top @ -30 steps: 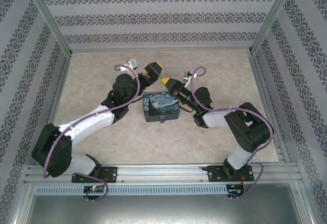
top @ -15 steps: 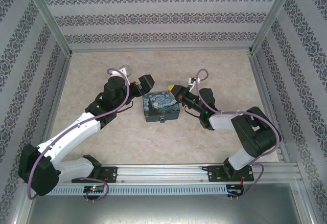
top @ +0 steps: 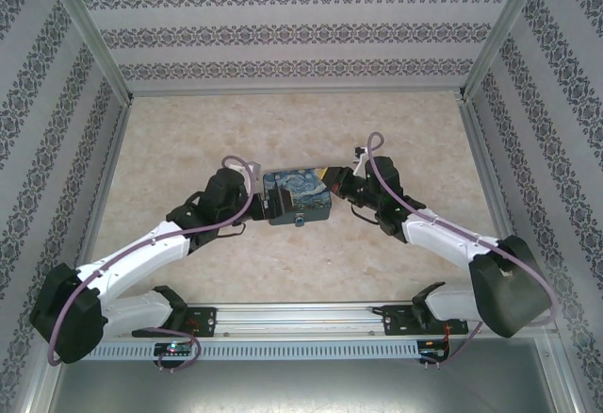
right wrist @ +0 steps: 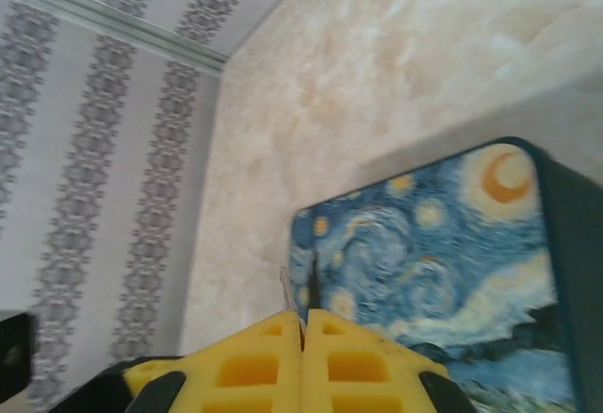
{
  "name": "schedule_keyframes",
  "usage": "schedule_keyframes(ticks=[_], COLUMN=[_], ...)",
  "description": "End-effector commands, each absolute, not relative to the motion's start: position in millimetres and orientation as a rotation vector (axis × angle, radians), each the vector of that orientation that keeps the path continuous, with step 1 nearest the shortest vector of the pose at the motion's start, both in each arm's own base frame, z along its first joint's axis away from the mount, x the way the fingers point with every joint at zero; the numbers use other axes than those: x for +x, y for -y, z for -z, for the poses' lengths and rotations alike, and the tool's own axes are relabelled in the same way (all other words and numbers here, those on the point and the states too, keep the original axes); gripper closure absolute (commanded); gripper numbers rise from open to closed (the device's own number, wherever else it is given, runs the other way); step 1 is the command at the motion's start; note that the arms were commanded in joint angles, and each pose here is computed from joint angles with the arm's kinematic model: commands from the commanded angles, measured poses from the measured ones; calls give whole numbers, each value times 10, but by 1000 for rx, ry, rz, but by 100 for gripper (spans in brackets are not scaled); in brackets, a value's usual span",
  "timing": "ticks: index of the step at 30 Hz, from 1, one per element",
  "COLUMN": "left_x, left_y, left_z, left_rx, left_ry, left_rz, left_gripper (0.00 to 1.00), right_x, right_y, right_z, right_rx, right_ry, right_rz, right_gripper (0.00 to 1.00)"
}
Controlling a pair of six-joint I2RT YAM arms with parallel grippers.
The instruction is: Unlock the padlock with the key
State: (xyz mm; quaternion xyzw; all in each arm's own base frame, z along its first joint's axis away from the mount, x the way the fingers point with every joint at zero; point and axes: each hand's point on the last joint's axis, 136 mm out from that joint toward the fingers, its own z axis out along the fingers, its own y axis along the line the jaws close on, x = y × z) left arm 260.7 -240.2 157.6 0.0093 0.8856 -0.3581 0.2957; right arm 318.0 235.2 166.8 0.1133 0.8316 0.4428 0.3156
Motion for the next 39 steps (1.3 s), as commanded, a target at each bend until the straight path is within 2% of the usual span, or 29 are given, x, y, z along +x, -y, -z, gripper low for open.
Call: schedule_keyframes(ticks=[1,6,12,22,39], left_x=[2436,2336,2369,2449,2658], left_y=[2500,2616,2762,2818,2967], left_z=[-1397,-1114,-935,-721,-470], left_rx=[129,186,250,290,332], left_ry=[-2394,-2421,-2386,-2353,-2325], left_rz=[948,919,899,843,788], left_gripper=[1,7,13,16,22], right_x=[3076,3068,3038,3086,3339], right_y=[-2154,-2141,-2262,-2358,-2359], right_z=[-1475,-1526,-1513,-1480,-1270], right_rx=[237,232,242,257,327], right_ry=[-2307,-2283,-2258,-2209,-2232], right_rz=[-876,-858,-984,-1126,-1162], right_gripper=[100,100,100,100,100])
